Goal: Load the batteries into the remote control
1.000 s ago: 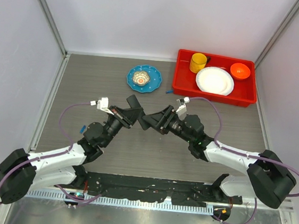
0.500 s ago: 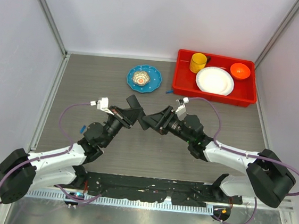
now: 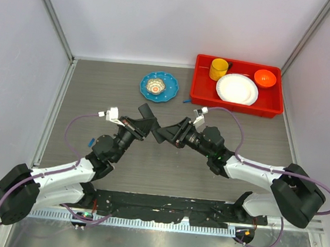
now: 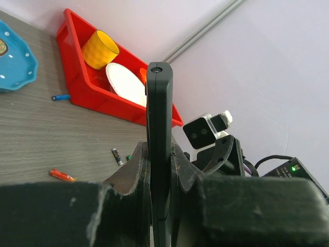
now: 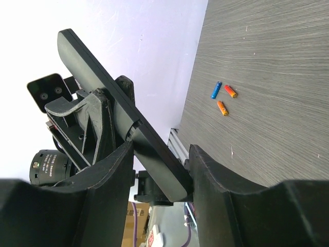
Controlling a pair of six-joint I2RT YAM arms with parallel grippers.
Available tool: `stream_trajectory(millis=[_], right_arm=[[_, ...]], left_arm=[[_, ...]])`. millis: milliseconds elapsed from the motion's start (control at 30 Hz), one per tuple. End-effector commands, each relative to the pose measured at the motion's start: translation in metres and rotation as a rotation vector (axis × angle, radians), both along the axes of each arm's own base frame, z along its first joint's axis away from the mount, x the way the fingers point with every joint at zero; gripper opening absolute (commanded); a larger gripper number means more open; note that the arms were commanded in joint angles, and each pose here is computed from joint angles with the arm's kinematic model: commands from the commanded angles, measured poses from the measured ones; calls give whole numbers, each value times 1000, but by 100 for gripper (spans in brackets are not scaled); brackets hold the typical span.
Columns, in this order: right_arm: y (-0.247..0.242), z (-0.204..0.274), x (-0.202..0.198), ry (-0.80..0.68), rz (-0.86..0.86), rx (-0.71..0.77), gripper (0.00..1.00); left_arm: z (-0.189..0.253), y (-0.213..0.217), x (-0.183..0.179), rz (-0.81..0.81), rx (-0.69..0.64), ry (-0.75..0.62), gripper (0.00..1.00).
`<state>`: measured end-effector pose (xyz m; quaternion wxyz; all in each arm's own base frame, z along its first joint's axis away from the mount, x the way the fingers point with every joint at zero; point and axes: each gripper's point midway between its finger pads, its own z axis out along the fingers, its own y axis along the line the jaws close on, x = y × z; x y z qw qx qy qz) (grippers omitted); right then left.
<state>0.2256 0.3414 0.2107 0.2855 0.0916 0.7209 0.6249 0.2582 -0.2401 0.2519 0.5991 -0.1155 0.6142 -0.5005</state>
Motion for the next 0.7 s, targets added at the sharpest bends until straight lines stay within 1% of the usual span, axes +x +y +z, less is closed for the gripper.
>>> stream_trajectory(millis=[0, 467, 533, 567, 633, 667], right_arm=[[8, 15, -2, -26, 24, 36, 45], [4, 13, -3, -22, 17, 35, 47], [4, 14, -3, -21, 17, 37, 52], [4, 16, -3, -25, 17, 38, 57], [4, 18, -3, -25, 14, 34, 63], [4, 18, -2, -23, 12, 25, 67]], left_arm=[[23, 2, -3, 4, -34, -70, 0], [22, 3, -2, 11, -44, -60, 0], [21, 3, -3, 9, -47, -54, 0], [20, 4, -2, 10, -59, -45, 0], [17, 5, -3, 11, -73, -34, 0], [18, 5, -3, 11, -92, -26, 0]])
